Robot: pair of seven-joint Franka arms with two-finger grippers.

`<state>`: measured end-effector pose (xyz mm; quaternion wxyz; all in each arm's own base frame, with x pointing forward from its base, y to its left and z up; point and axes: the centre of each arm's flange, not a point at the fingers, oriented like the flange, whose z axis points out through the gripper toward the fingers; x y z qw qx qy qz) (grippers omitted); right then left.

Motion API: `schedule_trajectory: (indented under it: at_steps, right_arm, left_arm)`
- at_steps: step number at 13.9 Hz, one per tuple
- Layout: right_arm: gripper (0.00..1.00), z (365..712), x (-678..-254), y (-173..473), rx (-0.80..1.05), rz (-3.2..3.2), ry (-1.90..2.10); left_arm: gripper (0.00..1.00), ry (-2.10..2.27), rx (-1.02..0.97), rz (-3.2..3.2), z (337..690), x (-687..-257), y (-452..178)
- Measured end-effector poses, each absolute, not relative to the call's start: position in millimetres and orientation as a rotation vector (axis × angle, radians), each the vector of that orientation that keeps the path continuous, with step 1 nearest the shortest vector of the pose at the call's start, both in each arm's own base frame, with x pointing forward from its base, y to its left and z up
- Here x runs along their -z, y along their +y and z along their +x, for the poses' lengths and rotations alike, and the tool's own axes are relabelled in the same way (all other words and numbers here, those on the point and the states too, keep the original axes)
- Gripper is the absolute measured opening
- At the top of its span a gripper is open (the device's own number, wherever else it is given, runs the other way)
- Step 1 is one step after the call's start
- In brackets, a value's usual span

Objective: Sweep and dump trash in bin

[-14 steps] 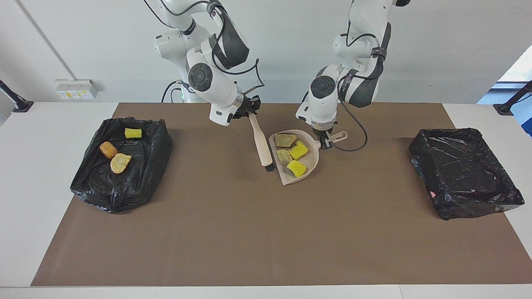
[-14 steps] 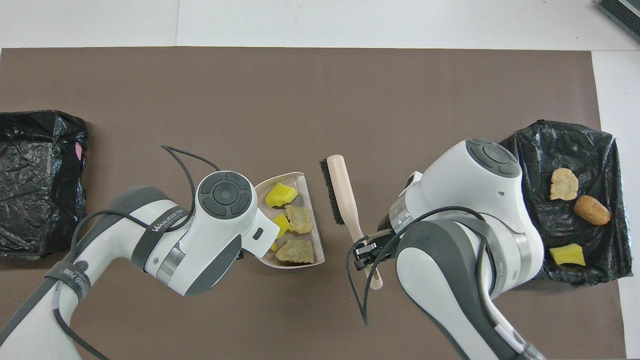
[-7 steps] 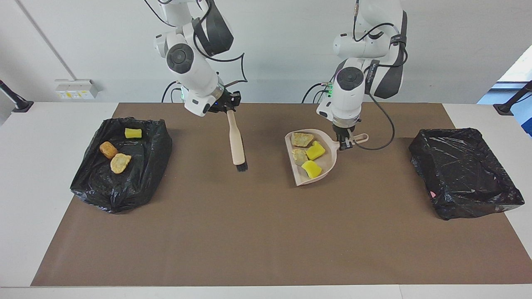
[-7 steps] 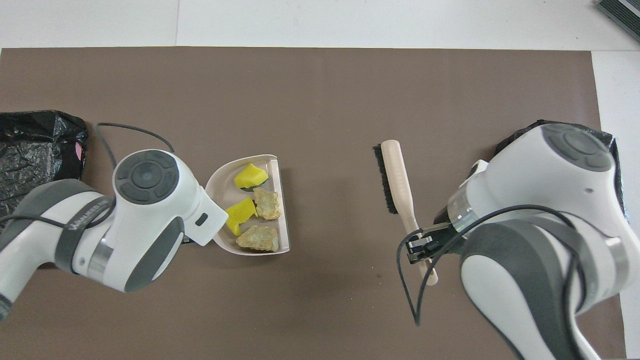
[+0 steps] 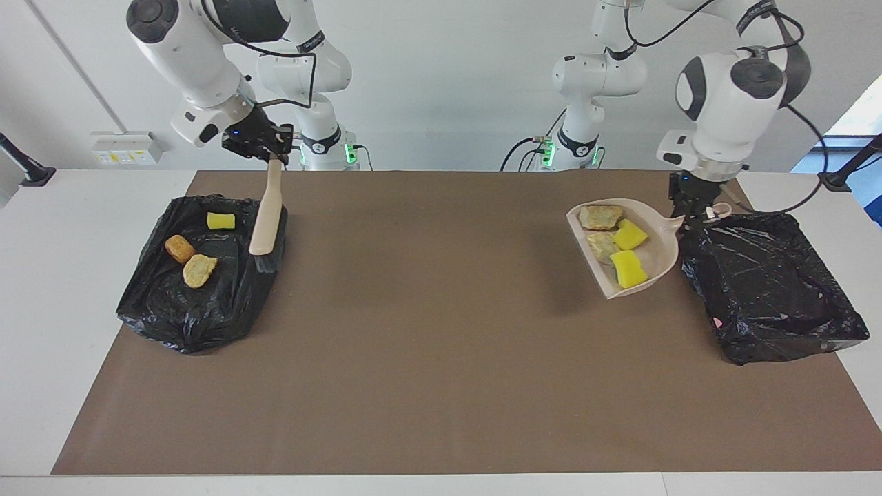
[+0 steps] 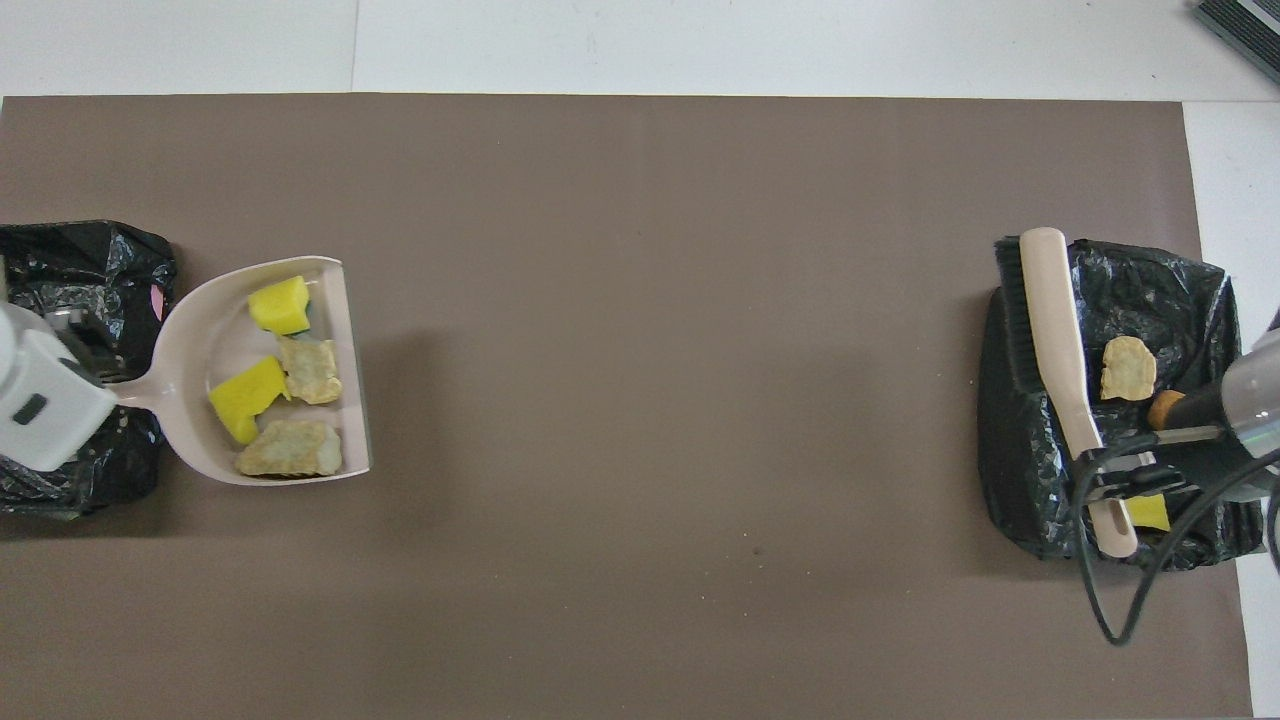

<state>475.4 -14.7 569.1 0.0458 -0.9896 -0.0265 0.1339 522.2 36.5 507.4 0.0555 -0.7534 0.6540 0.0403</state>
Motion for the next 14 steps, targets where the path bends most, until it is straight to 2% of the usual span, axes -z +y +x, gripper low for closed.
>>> schedule_trajectory:
  at_steps: [3,6,9,12,14]
  right_arm:
    - [0.26,471,-566,-75,-0.426,-3.059,-0.084]
    - [0.26,466,-561,-66,-0.476,-3.064,-0.091]
    - [0.26,459,-549,8,-0.548,-3.095,-0.087]
    - [0.26,447,-542,117,-0.532,-3.108,-0.04]
    - [0.26,441,-536,165,-0.502,-3.075,-0.017]
  left_arm:
    - [0.32,1.938,-0.028,-2.345,516,-529,146]
    - [0.32,1.947,-0.021,-2.281,515,-550,227]
    - [0.32,1.972,-0.103,-2.159,526,-548,274]
    - [0.32,1.947,-0.316,-1.963,545,-545,288]
    - [0.32,1.925,-0.437,-1.869,555,-536,291]
